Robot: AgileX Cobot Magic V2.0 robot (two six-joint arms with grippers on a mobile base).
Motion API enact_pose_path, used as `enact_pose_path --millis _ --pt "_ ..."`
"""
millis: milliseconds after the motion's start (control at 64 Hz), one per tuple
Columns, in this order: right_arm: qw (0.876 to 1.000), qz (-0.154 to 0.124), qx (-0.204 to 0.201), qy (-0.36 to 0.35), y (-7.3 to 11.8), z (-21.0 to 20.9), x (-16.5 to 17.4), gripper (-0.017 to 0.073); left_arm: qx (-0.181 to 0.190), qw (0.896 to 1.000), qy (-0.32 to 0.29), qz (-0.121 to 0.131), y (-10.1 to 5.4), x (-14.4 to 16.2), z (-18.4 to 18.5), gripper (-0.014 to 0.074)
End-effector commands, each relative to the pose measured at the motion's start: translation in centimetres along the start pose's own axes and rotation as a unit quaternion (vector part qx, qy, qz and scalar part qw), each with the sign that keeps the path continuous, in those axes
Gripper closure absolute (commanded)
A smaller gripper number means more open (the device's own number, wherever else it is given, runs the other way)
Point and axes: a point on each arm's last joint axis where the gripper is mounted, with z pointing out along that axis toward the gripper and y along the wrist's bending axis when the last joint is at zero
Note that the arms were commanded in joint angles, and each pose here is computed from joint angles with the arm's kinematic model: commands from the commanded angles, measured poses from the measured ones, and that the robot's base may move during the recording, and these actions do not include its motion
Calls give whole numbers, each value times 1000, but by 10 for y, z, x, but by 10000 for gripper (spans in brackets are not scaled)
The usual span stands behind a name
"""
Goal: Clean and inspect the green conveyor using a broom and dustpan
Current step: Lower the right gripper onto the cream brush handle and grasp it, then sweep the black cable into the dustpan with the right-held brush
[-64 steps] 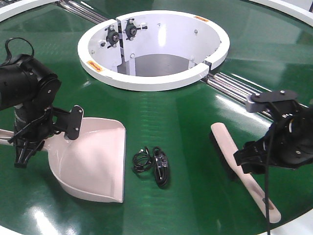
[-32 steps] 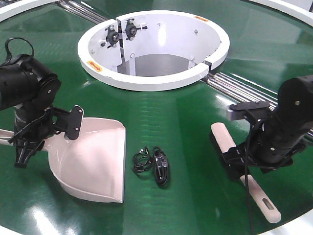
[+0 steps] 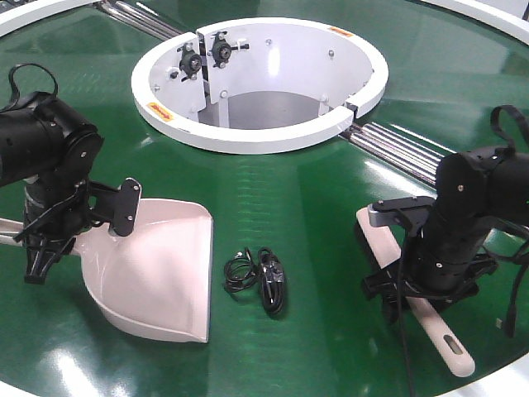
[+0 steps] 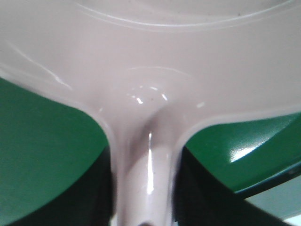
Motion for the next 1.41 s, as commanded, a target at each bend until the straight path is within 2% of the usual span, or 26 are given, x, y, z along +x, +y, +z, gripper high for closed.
enact_pose_path --millis 0,125,234,328,500,562,593,703,921,1140,1390 --pt "1000 -6 1 -24 0 -11 -5 51 -16 1000 2 0 -1 6 -20 599" --pt "1000 -6 2 -15 0 -5 -7 63 -16 1000 2 0 -1 6 -20 599" --pt "1000 -5 2 -16 0 -4 -8 118 -16 1000 2 0 -1 6 -20 599" --pt "1000 -4 2 -18 0 -4 -8 218 -16 1000 2 0 -1 6 -20 599" --pt "1000 -3 0 -25 0 -6 -8 454 -16 1000 2 0 -1 6 -20 599" --pt "999 -8 -2 -31 4 -11 -6 554 -16 1000 2 0 -1 6 -20 599" --pt "999 -12 -3 -34 7 -13 -5 575 -16 1000 2 0 -1 6 -20 599" --pt "998 -21 -5 -52 21 -24 -4 569 -16 1000 2 0 -1 6 -20 599" --pt "998 -8 -15 -55 55 -34 -8 565 -16 1000 2 0 -1 6 -20 599" --pt "1000 9 -17 -12 75 -28 -15 564 -16 1000 2 0 -1 6 -20 599" --pt "999 -4 -31 29 103 -25 -23 564 -16 1000 2 0 -1 6 -20 599"
